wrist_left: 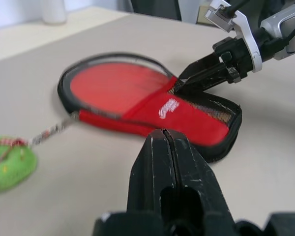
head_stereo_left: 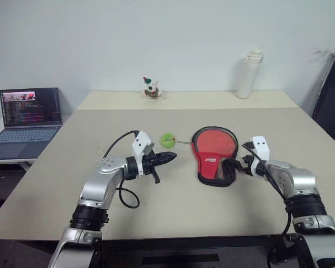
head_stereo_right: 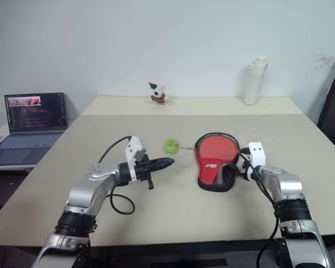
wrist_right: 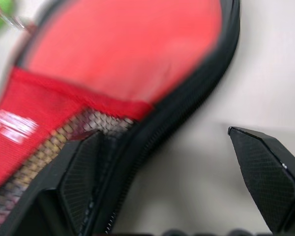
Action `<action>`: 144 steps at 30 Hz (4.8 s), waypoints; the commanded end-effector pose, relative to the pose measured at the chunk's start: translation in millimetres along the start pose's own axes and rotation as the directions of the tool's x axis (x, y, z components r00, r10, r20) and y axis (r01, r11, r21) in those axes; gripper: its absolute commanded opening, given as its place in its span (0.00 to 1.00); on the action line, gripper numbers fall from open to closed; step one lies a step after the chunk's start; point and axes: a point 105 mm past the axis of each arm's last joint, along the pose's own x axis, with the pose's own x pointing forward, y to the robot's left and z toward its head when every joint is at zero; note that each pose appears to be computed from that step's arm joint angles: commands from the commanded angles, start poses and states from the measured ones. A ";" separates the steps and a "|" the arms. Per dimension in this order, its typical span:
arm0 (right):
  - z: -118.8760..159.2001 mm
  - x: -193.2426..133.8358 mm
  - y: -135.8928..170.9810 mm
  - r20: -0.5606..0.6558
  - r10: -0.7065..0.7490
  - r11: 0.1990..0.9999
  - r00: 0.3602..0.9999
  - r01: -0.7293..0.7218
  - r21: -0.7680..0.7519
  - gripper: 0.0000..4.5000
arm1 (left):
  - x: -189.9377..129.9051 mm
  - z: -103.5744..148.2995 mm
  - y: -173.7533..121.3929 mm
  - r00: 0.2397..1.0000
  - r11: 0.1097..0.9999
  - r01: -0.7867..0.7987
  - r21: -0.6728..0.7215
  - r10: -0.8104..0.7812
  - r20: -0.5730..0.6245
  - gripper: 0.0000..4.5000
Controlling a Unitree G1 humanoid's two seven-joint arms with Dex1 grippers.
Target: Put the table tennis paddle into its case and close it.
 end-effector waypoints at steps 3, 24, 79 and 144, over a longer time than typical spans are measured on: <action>-1.0 5.4 3.8 -0.020 0.028 0.999 0.999 -0.029 -0.024 1.00 | -3.4 19.5 -2.3 0.999 0.999 -0.006 0.048 0.003 0.049 0.00; -20.0 29.6 54.9 -0.136 0.249 0.963 0.959 -0.230 0.144 0.00 | -24.2 4.3 -12.7 0.998 0.998 0.055 0.025 -0.055 -0.015 0.00; -55.6 -69.2 123.8 -0.213 0.440 0.897 0.873 -0.415 0.152 0.54 | -84.8 -38.3 -85.4 0.903 0.932 0.350 -0.089 -0.361 -0.231 0.00; -42.8 14.6 177.3 -0.097 0.389 0.890 0.916 -0.401 -0.216 0.92 | 0.3 -74.0 88.7 0.874 0.922 -0.375 -0.092 0.319 -0.368 0.00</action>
